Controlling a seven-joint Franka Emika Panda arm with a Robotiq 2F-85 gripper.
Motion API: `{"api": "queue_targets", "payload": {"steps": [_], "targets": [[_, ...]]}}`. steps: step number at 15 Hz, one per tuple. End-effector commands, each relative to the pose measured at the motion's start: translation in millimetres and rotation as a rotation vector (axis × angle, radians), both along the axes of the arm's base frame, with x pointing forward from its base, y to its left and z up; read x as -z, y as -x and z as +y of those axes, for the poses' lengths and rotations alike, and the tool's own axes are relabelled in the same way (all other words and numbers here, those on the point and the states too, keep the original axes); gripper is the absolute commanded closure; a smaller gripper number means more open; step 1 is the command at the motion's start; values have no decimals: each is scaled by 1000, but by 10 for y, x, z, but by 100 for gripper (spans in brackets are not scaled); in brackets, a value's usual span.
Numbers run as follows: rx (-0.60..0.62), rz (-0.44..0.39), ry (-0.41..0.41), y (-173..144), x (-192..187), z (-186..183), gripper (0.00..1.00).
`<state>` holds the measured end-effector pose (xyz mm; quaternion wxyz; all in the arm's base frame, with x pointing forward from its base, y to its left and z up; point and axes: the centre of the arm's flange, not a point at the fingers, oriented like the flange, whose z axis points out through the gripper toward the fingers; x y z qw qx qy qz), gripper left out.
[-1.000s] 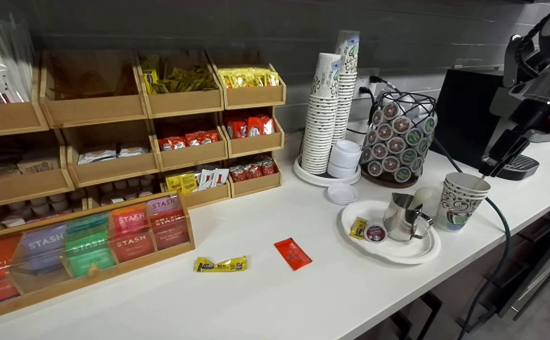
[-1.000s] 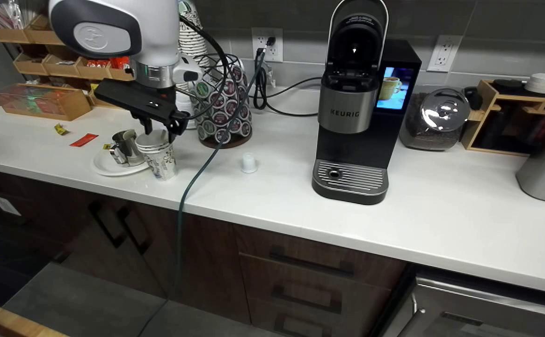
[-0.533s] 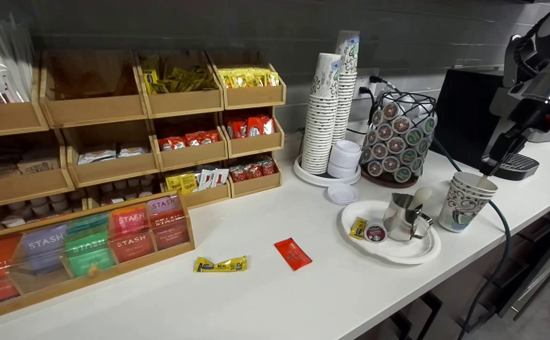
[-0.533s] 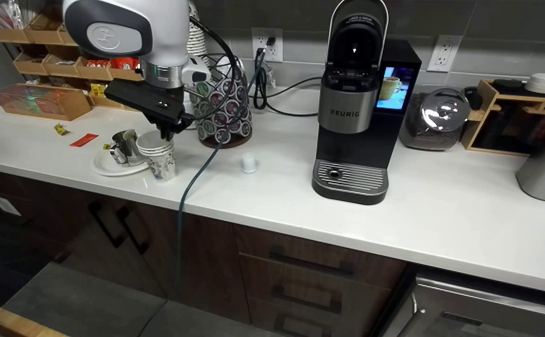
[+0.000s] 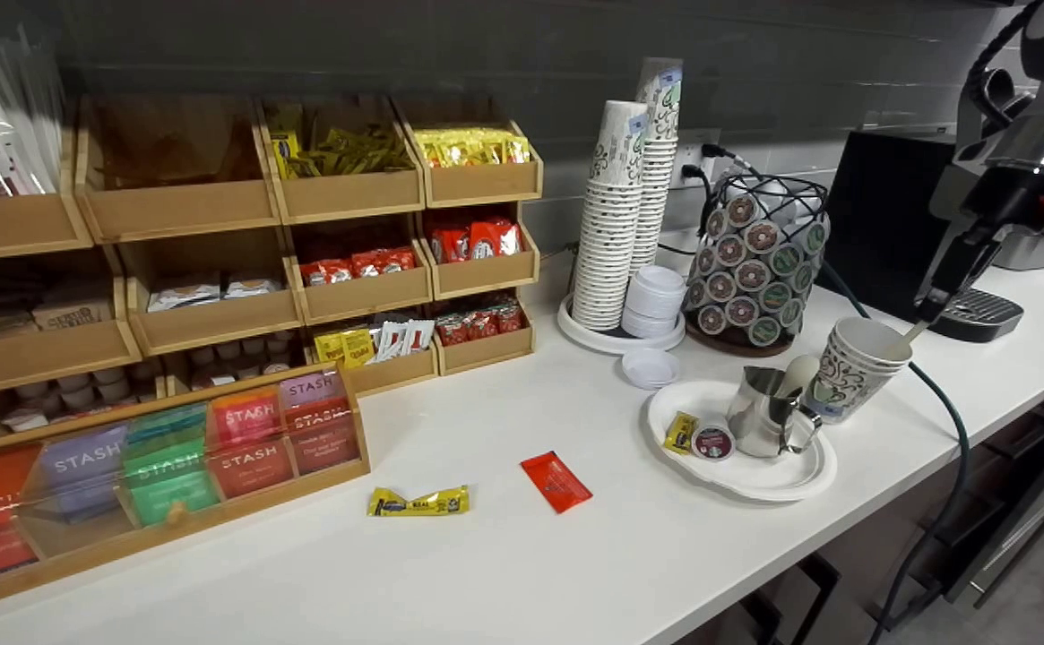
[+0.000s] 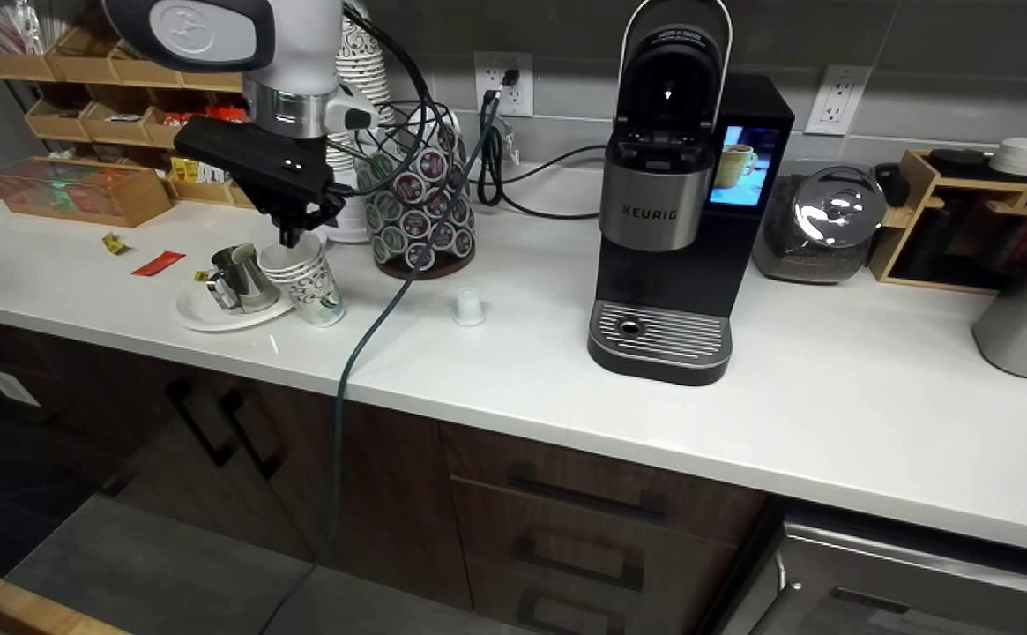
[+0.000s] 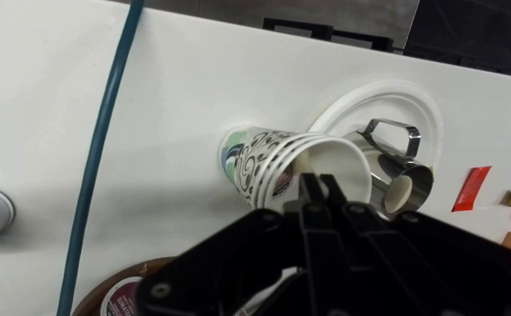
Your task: Move the white fork from the stacked coffee cups and put it inside the silver jar
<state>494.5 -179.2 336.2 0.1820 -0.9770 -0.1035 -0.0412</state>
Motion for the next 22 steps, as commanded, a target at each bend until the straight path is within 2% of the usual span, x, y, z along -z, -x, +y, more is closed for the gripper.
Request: {"api": "queue_targets", "payload": {"steps": [1,7,11,16,22], "targets": [[-48,3,33,118,-416,207,99],[-143,-31,122,241,-1158,640,99],[-236,-63,133,291,-1298,1066,99],[-309,-75,145,158,-895,1585,99],[-268,-126,173,-214,-531,1872,99]]}}
